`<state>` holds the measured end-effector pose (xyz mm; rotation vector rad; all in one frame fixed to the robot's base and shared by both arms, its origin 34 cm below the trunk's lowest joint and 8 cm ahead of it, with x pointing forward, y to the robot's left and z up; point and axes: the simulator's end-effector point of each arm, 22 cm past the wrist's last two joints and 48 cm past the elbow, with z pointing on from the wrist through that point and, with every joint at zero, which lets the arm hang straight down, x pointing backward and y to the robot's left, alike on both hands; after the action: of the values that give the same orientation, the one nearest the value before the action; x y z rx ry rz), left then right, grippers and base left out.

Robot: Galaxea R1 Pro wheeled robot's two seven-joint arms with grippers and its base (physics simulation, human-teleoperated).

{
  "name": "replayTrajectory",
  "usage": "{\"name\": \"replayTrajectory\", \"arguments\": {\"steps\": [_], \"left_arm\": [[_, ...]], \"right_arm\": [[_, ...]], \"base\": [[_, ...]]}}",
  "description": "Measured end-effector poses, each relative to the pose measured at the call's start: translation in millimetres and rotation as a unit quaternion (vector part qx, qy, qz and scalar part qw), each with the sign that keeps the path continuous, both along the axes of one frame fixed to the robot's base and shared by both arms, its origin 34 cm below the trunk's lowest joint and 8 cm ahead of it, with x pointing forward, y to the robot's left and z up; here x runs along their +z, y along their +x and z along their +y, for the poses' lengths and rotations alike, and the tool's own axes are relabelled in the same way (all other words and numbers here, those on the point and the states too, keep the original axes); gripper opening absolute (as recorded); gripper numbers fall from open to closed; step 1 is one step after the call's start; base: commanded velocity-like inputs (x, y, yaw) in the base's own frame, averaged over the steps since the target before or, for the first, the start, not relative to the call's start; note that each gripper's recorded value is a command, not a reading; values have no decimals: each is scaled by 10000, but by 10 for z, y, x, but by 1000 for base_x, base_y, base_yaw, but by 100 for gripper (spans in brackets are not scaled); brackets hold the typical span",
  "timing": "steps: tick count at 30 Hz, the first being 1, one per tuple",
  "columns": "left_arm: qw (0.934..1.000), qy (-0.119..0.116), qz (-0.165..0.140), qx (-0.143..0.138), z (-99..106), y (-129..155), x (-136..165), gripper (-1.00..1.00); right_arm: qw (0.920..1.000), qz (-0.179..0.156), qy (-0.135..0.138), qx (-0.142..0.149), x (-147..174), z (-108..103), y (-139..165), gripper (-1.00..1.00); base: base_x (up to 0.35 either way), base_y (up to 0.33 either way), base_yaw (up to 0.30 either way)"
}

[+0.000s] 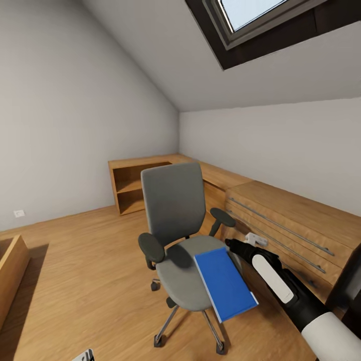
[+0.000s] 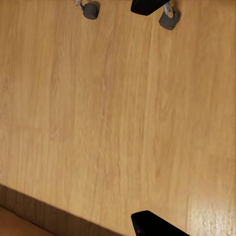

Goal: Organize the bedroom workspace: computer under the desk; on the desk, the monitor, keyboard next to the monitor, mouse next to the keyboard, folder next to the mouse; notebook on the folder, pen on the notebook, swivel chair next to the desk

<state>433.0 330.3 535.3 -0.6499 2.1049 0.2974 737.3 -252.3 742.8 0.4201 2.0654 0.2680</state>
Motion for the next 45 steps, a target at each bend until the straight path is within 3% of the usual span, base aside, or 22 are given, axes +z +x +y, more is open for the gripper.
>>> {"name": "replayTrajectory", "arguments": {"steps": [19,37,45], "left_arm": [[10000,10,35,1,9,-16,-25,100],[10000,12,41,-15,-2,-16,-29,100],[10000,14,35,-4,8,-15,-25,100]], "right_arm": [[9999,-45,106,33,46,55,1,100],[9999,-36,120,23,33,46,2,100],[9998,-14,191,23,21,62,-4,100]], "base": [[-9,9,-53],[-251,216,-277],[-107,34,-270]]}}
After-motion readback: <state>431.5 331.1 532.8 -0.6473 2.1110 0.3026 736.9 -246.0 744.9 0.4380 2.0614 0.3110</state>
